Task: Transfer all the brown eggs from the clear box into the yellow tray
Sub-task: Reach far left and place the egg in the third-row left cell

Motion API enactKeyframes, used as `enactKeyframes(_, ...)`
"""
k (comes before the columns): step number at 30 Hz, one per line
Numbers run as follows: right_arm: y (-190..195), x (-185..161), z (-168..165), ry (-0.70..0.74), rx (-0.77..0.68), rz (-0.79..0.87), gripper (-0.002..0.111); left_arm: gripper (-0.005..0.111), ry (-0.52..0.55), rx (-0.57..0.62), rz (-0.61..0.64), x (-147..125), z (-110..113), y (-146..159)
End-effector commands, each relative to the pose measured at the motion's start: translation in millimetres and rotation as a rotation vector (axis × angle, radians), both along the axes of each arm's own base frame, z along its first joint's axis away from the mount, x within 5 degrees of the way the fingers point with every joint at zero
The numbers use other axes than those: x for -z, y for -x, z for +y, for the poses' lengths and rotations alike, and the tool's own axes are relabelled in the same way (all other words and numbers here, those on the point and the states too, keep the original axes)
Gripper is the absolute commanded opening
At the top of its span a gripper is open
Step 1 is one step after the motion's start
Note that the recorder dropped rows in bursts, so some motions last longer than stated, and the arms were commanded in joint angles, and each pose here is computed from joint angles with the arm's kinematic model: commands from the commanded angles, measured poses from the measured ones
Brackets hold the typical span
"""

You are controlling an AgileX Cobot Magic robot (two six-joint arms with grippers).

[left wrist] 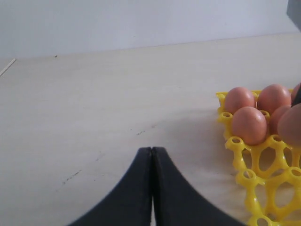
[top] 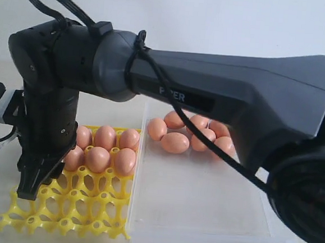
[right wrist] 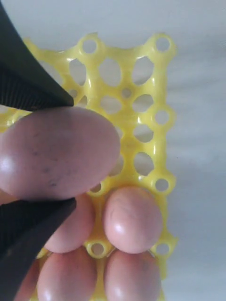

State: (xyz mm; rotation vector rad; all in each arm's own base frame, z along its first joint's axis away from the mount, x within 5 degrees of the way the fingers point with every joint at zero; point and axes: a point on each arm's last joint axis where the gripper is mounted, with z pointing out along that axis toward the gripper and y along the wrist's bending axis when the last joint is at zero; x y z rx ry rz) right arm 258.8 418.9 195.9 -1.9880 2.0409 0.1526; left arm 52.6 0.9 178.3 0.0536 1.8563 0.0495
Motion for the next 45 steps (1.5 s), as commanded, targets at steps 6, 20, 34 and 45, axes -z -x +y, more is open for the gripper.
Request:
enactKeyframes(6,-5,14,5,0.011,0.009,-0.023,0.0,0.0,-0.006,-0.002,-0.001,-1,0,0)
enactKeyframes(20,-7,18,7,-0.006,0.031,-0.034,0.026,0.0,-0.006,-0.002,-0.001,-1,0,0)
enactKeyframes(34,-8,17,8,-0.015,0.029,-0.046,0.054,0.0,-0.006,-0.002,-0.001,-1,0,0)
enactKeyframes(45,-11,16,9,-0.027,0.024,-0.08,0.057,0.0,-0.006,-0.002,-0.001,-1,0,0)
